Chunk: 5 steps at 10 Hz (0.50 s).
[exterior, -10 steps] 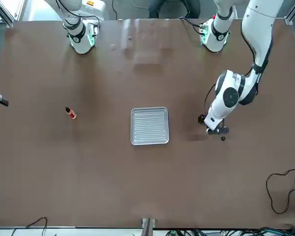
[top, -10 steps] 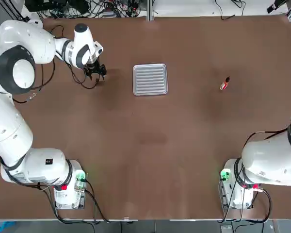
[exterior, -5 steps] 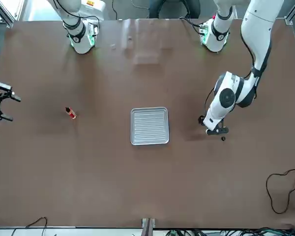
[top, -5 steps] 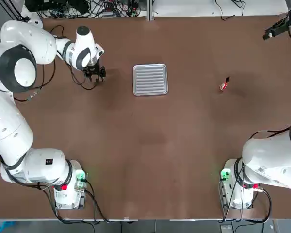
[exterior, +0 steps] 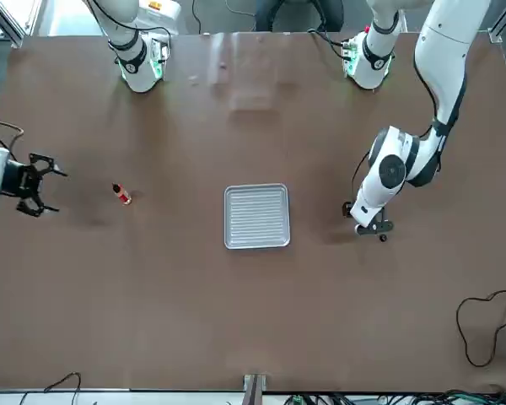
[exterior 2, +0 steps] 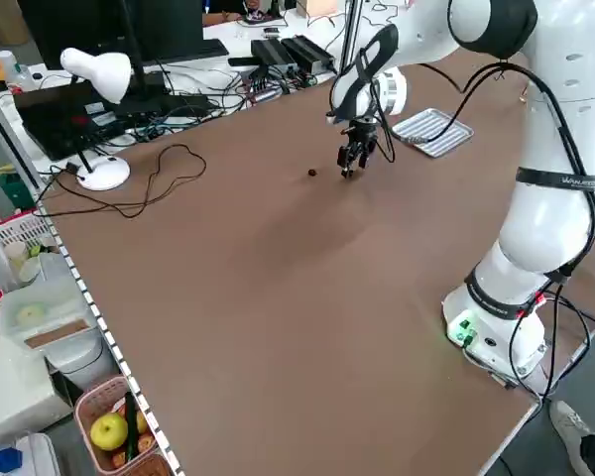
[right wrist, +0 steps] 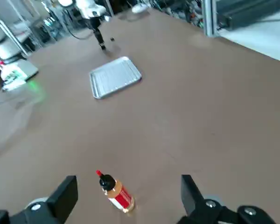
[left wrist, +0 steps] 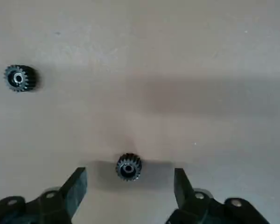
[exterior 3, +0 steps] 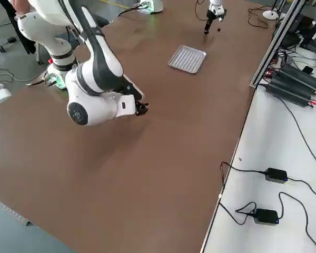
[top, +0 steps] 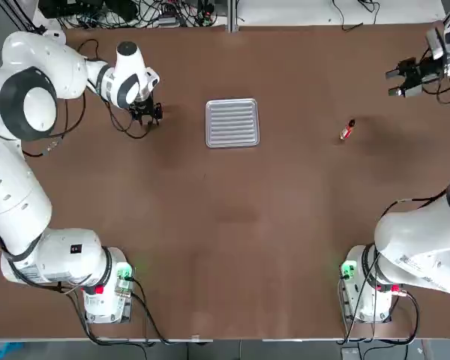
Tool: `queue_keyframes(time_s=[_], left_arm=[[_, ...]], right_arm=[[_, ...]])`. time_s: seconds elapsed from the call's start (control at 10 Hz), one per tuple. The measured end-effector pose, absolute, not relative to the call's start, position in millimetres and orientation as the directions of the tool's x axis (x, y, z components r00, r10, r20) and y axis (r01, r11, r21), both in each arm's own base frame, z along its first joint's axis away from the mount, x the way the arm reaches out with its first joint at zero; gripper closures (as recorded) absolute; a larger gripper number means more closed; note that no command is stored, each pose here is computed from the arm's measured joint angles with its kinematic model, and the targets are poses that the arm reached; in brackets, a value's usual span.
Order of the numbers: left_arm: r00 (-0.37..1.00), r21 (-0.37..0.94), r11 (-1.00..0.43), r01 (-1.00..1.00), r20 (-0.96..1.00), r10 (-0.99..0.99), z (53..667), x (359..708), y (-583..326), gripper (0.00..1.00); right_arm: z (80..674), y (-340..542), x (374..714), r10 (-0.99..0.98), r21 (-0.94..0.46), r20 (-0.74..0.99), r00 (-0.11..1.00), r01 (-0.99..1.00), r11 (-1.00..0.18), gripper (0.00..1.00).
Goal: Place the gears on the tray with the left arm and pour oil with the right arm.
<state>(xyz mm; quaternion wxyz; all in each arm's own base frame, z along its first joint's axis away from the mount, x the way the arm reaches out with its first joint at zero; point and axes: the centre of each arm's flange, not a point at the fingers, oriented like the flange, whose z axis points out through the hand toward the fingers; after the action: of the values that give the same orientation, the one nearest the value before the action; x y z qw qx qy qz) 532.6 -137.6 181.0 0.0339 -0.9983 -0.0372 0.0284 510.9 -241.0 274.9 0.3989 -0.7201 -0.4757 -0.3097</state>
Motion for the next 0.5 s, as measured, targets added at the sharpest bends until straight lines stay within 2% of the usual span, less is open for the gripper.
queue_keyframes(time_s=[0.5], left_arm=[[0.995, -0.067, -0.995, 0.074, -0.055, 0.078, 179, 535, -138, 0.22]], right_arm=[[171, -246, 472, 0.291, -0.242, 0.920, 0.262, 0.965, -0.101, 0.02]])
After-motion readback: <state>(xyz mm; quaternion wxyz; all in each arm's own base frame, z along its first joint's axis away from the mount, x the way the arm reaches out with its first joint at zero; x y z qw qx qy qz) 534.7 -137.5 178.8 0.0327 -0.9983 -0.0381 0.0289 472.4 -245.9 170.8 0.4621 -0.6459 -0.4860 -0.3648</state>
